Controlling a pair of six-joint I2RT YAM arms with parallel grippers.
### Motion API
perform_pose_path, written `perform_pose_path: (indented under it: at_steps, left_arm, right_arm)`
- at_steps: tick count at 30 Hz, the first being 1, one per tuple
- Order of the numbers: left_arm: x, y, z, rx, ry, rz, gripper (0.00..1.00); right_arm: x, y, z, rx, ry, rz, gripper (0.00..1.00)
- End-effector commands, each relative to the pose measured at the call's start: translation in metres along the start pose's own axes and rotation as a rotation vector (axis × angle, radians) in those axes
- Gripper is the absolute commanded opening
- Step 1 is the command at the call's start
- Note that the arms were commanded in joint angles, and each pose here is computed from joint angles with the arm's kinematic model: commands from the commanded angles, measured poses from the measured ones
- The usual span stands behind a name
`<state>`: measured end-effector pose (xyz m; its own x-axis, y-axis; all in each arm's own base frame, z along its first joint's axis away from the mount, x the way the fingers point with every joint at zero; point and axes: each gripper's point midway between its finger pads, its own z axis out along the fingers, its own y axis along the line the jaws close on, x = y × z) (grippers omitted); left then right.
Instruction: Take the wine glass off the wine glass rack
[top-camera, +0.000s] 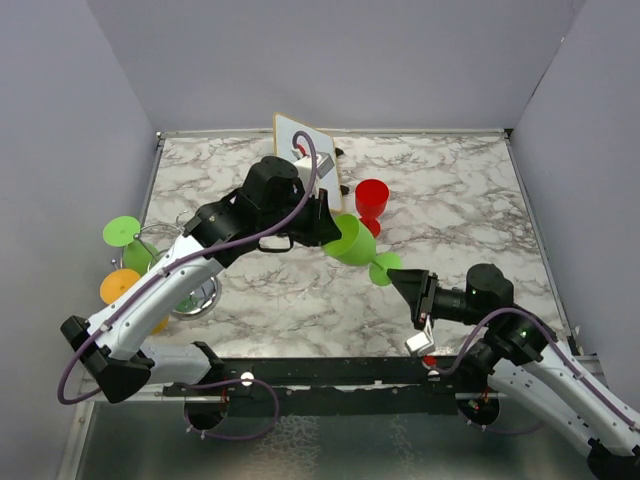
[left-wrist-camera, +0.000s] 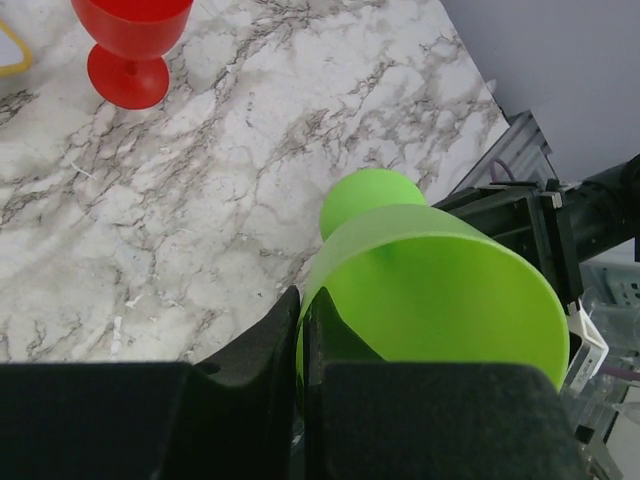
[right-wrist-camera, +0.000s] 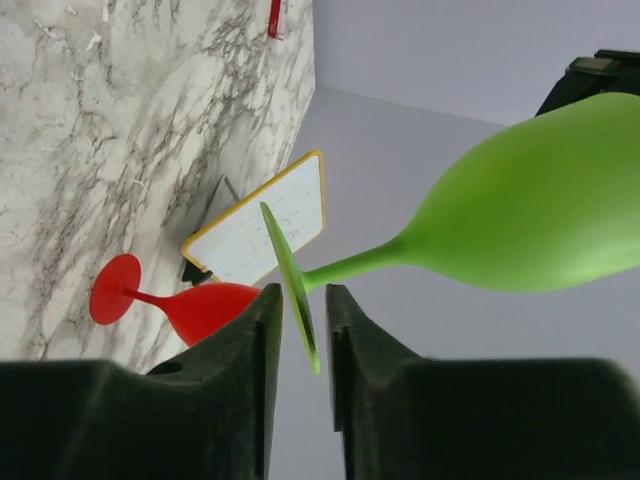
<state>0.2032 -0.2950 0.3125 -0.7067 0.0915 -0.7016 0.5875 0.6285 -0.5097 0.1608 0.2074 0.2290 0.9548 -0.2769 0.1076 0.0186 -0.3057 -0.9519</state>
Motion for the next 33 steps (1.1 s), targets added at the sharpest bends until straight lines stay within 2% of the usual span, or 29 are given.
perform_pose_path:
  at_steps: [1,3,6,11,14,19,23,25,28,33]
  left_arm:
    - [-0.025,-0.001,-0.024,-0.063,-0.100,0.030,0.03]
    - [-0.032,0.006,-0.031,-0.116,-0.136,0.034,0.00]
    - [-0.044,0.016,-0.046,-0.195,-0.198,0.045,0.00]
    - [-0.060,0.041,-0.073,-0.372,-0.281,0.074,0.00]
    - [-0.061,0.052,-0.083,-0.441,-0.293,0.088,0.00]
    - [-0.055,0.064,-0.078,-0.490,-0.272,0.097,0.00]
    - [-0.044,0.074,-0.057,-0.510,-0.205,0.098,0.00]
    - [-0.039,0.081,-0.044,-0.525,-0.165,0.102,0.00]
    - [-0.032,0.090,-0.022,-0.543,-0.103,0.107,0.00]
    - [-0.027,0.102,0.011,-0.564,-0.025,0.122,0.00]
  right_arm:
    - [-0.002,-0.008,0.003,0.056,-0.021,0.088,0.33]
    - [-0.002,-0.008,0.006,0.070,-0.029,0.142,0.46]
    - [0.000,-0.007,0.010,0.080,-0.032,0.252,0.56]
    - [0.019,-0.016,0.013,0.179,0.035,0.466,0.62]
    - [0.052,-0.037,0.000,0.389,0.174,0.674,0.65]
    - [0.117,-0.070,-0.049,0.906,0.411,1.096,0.65]
    - [0.157,-0.057,-0.065,1.076,0.683,1.373,0.67]
    - [0.173,-0.044,-0.064,1.127,0.828,1.477,0.68]
    - [0.188,-0.033,-0.049,1.095,0.975,1.554,0.69]
    - [0.215,-0.018,-0.025,1.066,1.094,1.665,0.75]
